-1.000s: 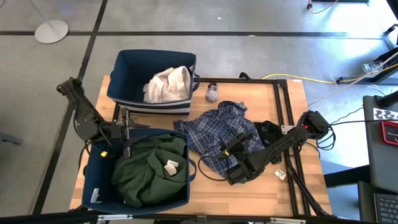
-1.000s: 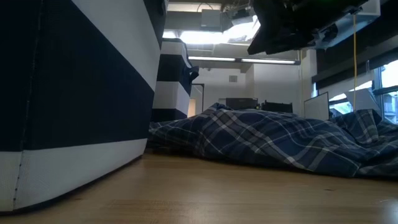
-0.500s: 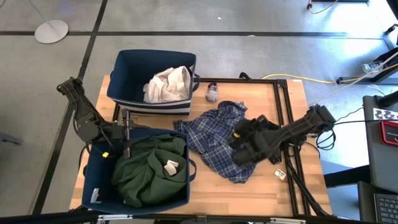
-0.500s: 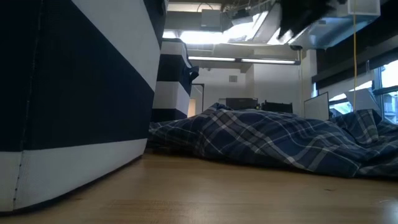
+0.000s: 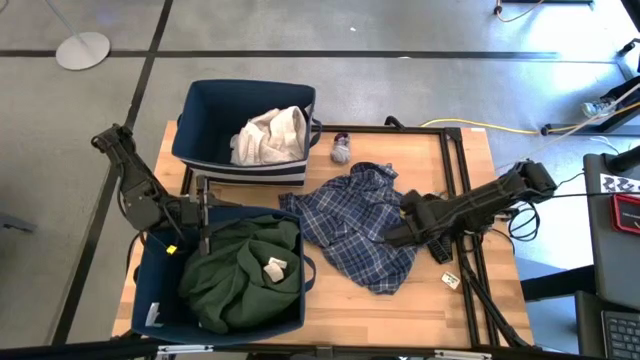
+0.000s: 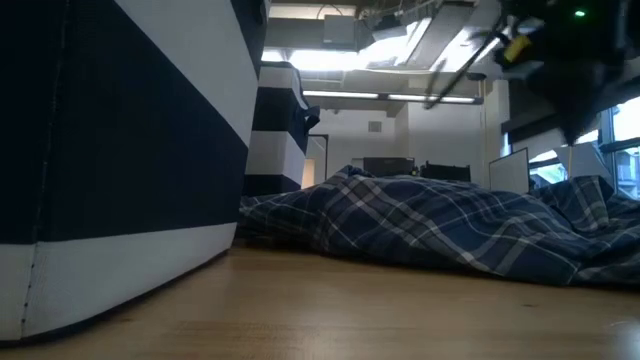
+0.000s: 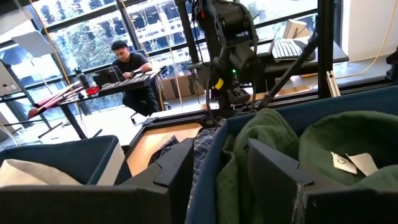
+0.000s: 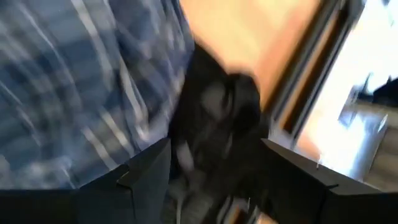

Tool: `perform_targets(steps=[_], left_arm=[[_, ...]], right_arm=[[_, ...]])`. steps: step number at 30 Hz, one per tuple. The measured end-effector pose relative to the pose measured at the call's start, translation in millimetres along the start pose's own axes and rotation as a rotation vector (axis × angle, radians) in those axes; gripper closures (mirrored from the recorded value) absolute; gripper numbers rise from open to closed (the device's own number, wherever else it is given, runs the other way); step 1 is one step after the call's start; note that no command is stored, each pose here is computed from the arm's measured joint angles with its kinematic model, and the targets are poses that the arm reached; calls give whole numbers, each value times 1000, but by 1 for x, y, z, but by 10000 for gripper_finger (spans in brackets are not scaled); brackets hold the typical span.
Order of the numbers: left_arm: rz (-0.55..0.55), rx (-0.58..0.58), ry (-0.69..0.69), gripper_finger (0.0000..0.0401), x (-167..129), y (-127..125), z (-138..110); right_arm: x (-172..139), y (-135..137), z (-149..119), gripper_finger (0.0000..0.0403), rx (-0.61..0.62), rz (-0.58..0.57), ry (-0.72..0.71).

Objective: Sort clothes
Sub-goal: Put the black boxer into the bottom blue laundry organizer

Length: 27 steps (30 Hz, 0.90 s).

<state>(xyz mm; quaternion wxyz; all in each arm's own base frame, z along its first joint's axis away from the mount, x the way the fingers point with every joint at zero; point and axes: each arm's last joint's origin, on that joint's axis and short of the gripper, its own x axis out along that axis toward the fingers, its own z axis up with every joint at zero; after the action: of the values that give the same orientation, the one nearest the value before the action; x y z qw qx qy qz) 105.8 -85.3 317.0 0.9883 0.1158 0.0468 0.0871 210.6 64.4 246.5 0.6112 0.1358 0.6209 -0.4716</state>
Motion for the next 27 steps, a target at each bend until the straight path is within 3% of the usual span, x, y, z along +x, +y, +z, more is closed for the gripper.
perform_targets(steps=[6,12,18,22,27], left_arm=[[0,-4,-1,262,0,0,0],[0,-4,0,262,0,0,0],[0,-6,3,262,0,0,0],[0,-1,3,262,0,0,0],[0,1,3,262,0,0,0]], right_arm=[[8,-7,-26,162,51,20,167],[13,7,-44,162,73,115,204],[40,10,-62,162,99,78,280],[56,21,-70,162,90,179,290],[79,13,-77,162,130,82,294]])
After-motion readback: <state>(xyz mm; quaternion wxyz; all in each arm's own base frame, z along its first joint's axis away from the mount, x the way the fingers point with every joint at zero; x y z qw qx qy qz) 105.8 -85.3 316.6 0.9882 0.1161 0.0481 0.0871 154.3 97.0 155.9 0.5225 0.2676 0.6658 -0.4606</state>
